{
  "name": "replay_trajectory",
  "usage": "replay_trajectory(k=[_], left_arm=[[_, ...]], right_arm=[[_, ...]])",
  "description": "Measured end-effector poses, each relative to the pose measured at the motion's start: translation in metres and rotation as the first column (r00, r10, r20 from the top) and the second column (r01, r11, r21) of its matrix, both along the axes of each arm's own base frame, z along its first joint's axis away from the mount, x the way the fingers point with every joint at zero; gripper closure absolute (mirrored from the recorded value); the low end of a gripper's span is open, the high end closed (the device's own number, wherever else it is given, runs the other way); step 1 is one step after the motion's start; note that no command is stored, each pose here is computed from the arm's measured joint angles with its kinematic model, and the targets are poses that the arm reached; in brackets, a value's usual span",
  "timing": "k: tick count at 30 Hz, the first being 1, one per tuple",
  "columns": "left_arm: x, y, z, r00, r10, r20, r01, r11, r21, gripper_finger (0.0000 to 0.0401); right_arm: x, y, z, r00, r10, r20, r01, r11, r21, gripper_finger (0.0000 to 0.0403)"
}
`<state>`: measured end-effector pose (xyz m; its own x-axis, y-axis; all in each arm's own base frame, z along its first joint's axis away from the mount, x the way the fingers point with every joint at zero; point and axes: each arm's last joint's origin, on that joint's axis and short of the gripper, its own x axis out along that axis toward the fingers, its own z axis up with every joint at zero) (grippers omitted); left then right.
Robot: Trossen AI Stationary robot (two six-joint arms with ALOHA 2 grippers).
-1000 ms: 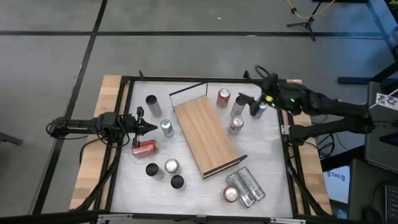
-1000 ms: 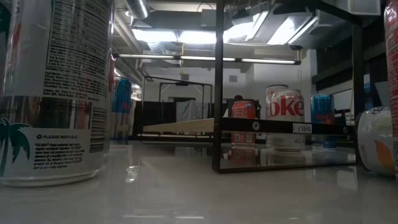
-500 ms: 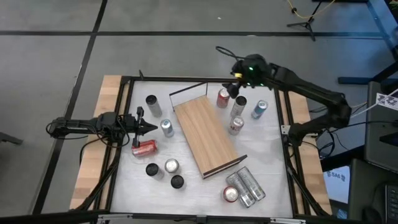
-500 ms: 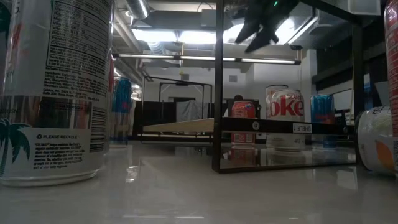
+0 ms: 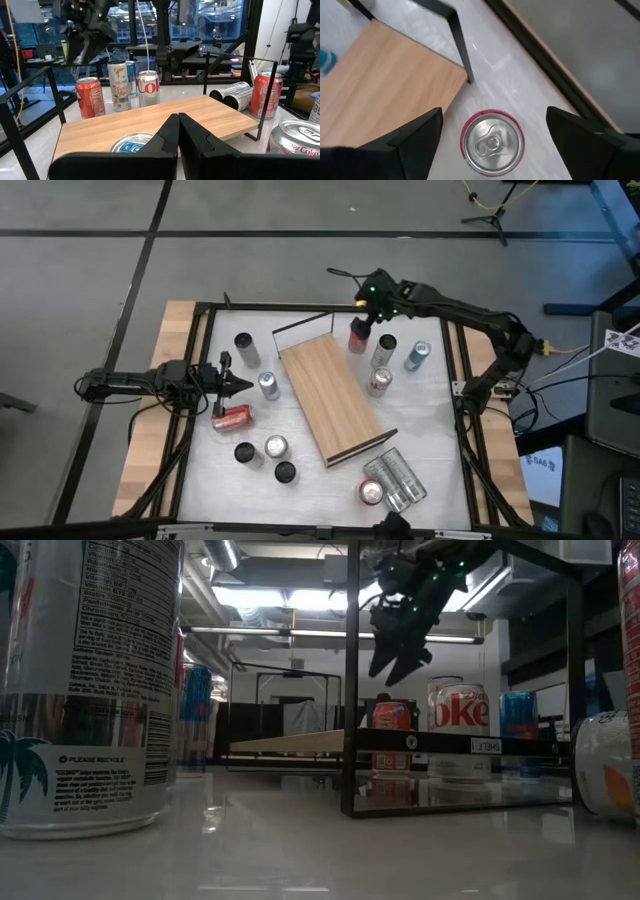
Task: Place canned beverage on shelf
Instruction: Put the top right orange soda can on the shelf
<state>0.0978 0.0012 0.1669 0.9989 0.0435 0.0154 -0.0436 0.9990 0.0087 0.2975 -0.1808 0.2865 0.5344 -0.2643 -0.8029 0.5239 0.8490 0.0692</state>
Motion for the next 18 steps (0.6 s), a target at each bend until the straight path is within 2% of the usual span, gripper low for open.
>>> replay_trajectory(k=[8,18], left_arm=[[0.000,0.000,0.000,1.000,0.000,0.000,0.000,1.000,0.000,0.0401],[0.000,0.000,0.000,1.000,0.000,0.000,0.000,1.000,0.000,0.0401]], right_arm=[[0.003,-0.002,-0.015,0.998,0.001,-0.067,0.002,0.999,0.041,0.0052],[0.003,-0.002,-0.017,0.997,0.000,-0.080,0.004,0.999,0.044,0.0052]])
